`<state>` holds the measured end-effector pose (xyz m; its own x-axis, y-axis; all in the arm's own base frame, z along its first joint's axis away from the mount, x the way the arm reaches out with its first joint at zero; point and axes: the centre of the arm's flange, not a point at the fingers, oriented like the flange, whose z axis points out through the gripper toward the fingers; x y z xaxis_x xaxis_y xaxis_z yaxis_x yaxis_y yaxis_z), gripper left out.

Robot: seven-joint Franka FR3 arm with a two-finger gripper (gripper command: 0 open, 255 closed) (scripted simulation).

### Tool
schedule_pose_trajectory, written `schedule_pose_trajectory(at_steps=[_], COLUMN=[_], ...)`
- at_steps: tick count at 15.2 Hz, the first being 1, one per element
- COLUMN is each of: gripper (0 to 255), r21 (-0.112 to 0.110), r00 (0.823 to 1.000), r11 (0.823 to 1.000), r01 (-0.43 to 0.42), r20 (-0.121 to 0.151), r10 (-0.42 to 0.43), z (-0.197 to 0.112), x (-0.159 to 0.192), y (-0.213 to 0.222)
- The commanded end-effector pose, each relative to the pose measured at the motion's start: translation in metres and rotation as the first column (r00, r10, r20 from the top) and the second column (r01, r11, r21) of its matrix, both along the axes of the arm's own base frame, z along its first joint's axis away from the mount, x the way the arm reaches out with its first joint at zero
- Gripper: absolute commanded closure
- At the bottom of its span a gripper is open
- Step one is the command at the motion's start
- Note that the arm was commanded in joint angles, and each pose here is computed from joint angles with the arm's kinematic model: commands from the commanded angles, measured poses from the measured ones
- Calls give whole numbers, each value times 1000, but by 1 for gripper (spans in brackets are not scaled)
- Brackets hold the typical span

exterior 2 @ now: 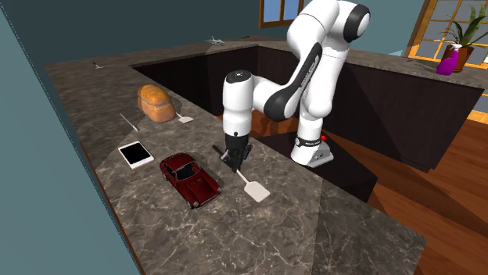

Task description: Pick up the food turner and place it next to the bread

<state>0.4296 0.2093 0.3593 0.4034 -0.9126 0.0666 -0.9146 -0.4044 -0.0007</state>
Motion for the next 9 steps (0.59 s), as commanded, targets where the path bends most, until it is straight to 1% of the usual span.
schedule_pose_trajectory(at_steps=[1, 9], gripper=[255, 255], r21=[0, 0], r00=[1000, 1000], r11=[1000, 1000], r01=[0, 0], r20=[0, 0], r10=[0, 0], z=[11, 53], x=[0, 0], y=[0, 0])
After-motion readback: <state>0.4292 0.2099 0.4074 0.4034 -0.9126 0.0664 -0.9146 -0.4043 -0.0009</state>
